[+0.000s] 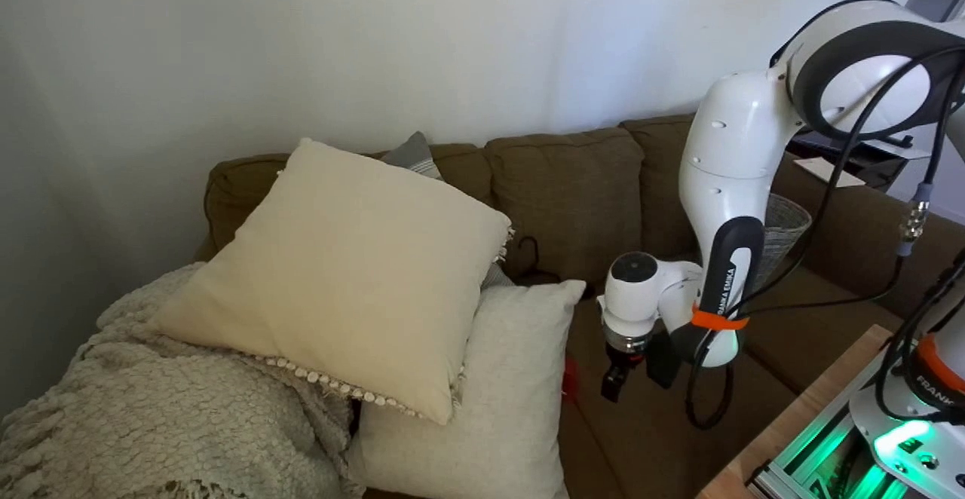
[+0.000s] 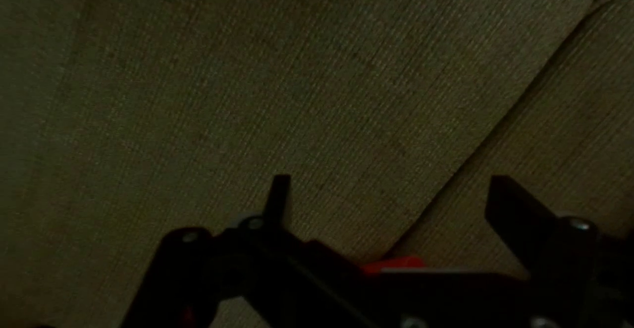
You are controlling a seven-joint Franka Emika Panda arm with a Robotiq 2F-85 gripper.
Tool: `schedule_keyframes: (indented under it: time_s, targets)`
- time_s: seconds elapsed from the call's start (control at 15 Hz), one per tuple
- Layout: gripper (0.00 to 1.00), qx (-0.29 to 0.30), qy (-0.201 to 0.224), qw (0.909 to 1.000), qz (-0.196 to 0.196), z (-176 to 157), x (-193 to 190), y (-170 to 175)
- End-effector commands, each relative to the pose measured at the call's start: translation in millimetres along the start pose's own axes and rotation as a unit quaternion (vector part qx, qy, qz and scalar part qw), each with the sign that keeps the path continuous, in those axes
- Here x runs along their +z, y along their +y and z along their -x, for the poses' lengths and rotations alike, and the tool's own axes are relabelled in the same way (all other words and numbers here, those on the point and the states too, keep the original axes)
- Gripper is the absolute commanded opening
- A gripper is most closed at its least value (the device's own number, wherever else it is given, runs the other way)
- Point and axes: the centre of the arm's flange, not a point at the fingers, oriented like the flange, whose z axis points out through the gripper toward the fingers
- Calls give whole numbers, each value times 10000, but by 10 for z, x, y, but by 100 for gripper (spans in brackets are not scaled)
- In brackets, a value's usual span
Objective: Put the cup in the basket
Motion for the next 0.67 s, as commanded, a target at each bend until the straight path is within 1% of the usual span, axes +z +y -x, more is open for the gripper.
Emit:
schedule_keyframes:
  time_s: [0.0, 0.13, 0.27, 0.33, 0.4, 0.47, 0.6]
  targets:
    - [100, 462, -482, 9950, 747, -268, 74, -154]
    - [100, 611, -535, 9913, 1035, -444, 82, -225]
    - [100, 628, -551, 9878, 1313, -521, 79, -262]
    - [100, 433, -615, 9881, 1343, -523, 123, -282]
    - [100, 254, -569, 9899, 1273, -511, 121, -285]
    - [100, 419, -520, 9906, 1198, -468, -17, -289]
    - [100, 352, -536, 9905, 1221, -478, 41, -300]
